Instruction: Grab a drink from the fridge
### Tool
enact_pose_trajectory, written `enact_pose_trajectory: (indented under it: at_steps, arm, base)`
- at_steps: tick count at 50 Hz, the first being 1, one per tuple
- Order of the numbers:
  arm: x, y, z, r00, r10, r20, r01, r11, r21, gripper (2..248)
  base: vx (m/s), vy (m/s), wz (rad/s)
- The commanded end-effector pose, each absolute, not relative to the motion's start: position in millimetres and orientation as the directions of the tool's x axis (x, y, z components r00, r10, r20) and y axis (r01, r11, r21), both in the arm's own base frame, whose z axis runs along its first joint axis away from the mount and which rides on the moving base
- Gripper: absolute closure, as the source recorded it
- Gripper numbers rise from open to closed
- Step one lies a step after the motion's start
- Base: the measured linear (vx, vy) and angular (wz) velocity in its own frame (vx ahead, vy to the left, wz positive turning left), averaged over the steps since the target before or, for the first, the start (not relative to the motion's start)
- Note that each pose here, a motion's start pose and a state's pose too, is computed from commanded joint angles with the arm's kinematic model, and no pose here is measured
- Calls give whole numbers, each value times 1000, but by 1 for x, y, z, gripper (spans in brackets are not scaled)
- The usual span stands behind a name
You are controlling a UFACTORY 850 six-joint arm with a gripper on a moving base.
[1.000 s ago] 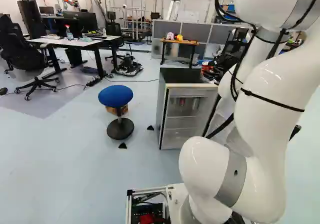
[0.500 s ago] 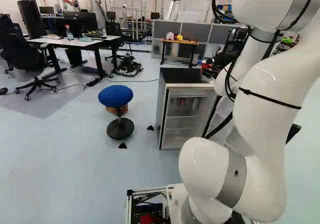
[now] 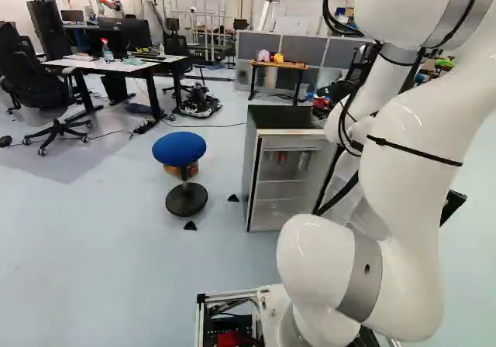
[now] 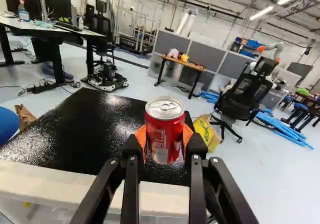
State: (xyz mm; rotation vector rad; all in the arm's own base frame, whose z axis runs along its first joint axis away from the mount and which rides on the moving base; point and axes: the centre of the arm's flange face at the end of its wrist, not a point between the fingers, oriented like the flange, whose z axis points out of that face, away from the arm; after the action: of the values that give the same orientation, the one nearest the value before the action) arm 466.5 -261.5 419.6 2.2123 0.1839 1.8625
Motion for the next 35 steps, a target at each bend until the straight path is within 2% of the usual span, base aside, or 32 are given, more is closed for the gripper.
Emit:
enact_pose_trajectory:
  at_steps: [35]
  arm:
    - [492, -236, 413, 251, 134, 959, -158, -971, 177, 158]
  base:
    - [0, 0, 0]
